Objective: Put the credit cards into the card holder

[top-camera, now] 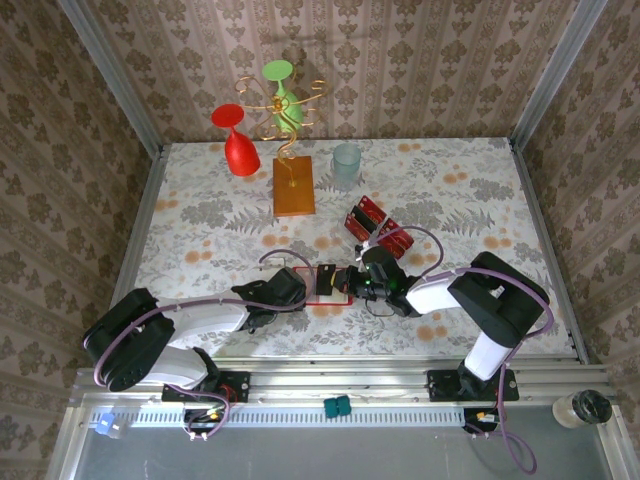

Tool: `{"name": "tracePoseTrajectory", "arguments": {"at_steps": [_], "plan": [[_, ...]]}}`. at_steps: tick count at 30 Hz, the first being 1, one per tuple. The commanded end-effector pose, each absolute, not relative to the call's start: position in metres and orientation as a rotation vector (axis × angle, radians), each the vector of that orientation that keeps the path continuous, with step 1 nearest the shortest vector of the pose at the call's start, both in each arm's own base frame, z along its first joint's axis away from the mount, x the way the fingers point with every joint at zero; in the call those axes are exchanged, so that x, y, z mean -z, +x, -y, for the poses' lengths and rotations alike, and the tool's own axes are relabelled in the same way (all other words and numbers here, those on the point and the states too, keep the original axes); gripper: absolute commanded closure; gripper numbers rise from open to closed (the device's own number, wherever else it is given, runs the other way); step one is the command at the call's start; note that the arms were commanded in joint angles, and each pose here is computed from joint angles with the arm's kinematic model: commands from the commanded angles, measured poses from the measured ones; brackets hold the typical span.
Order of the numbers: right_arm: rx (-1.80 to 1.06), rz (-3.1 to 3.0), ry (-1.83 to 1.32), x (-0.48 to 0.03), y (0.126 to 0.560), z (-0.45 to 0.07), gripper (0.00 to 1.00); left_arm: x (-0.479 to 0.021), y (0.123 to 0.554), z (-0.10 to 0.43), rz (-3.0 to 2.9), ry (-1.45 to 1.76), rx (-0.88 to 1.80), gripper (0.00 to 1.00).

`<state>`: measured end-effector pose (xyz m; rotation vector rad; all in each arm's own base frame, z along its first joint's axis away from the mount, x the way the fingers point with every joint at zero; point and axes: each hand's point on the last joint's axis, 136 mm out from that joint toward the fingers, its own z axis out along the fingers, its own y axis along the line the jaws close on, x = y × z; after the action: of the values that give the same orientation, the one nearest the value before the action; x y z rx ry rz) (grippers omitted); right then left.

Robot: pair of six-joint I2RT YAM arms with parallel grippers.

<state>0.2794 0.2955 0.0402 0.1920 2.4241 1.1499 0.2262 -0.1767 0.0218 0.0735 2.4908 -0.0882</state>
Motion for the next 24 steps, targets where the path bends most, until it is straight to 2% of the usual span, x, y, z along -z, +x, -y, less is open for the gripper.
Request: {"name": "tracePoseTrajectory", "arguments": {"at_steps": [1, 24], "plan": [[-1.108, -2.47, 0.221, -0.024, 0.271, -0.29, 1.0, -0.017, 0.221, 0.168, -2.509, 0.082, 0.034, 0.0], [-1.042, -2.587, 0.259, -0.01, 0.258, -0.283, 1.0, -0.018, 0.221, 0.168, -2.506, 0.084, 0.033, 0.0]]}}
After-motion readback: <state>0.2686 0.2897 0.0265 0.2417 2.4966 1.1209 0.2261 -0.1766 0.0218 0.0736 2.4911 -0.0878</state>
